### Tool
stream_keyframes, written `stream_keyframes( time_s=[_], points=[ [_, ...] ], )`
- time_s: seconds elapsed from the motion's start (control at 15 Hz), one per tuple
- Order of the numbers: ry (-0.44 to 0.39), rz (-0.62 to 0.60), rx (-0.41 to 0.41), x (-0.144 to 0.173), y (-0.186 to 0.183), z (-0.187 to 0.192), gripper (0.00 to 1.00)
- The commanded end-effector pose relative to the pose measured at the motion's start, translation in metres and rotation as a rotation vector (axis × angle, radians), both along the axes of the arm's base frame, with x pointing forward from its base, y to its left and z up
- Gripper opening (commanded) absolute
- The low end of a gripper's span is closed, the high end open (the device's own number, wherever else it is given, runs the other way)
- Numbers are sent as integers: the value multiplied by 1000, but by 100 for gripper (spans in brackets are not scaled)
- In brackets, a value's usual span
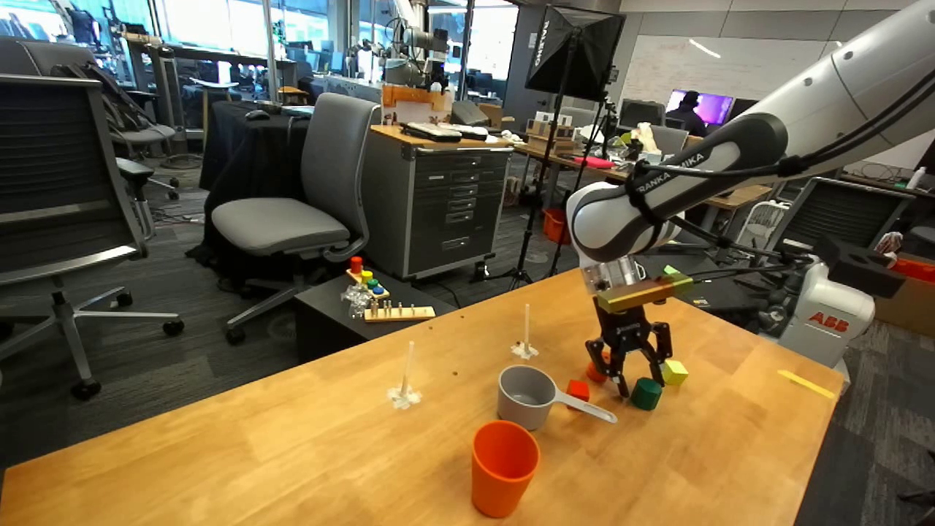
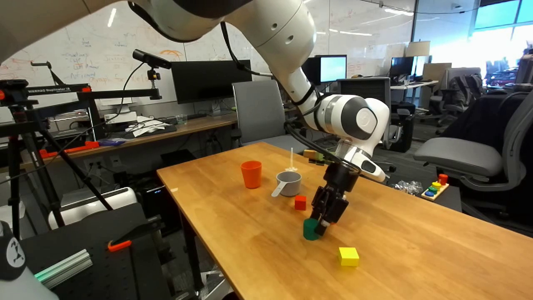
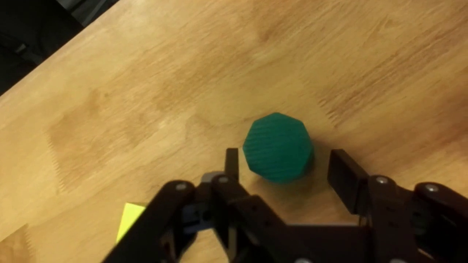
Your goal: Remove the orange cup from the grey cup, then put the green, yellow, and orange blocks inside the grey cup
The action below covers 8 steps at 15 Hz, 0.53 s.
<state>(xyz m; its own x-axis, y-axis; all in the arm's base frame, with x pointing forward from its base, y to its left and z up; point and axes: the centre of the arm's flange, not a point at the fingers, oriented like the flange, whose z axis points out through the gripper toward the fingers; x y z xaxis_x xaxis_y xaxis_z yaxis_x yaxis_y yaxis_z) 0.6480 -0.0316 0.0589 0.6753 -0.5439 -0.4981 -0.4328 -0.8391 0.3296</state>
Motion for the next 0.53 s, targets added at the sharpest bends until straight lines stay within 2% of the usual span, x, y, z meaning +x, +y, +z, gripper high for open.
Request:
stream_keyframes(
  time_s=[0.0, 0.13, 0.2, 0.33, 0.4, 0.47],
  points=[
    [-4, -8, 25, 11, -8, 6, 33],
    [-11, -19, 32, 11, -13, 10, 18],
    [-16, -23, 35, 11, -14, 11, 14],
    [-18, -31, 41, 11, -17, 13, 17],
    [-17, -36, 44, 10, -18, 14, 58],
    [-13, -39, 46, 10, -18, 14, 63]
  ],
)
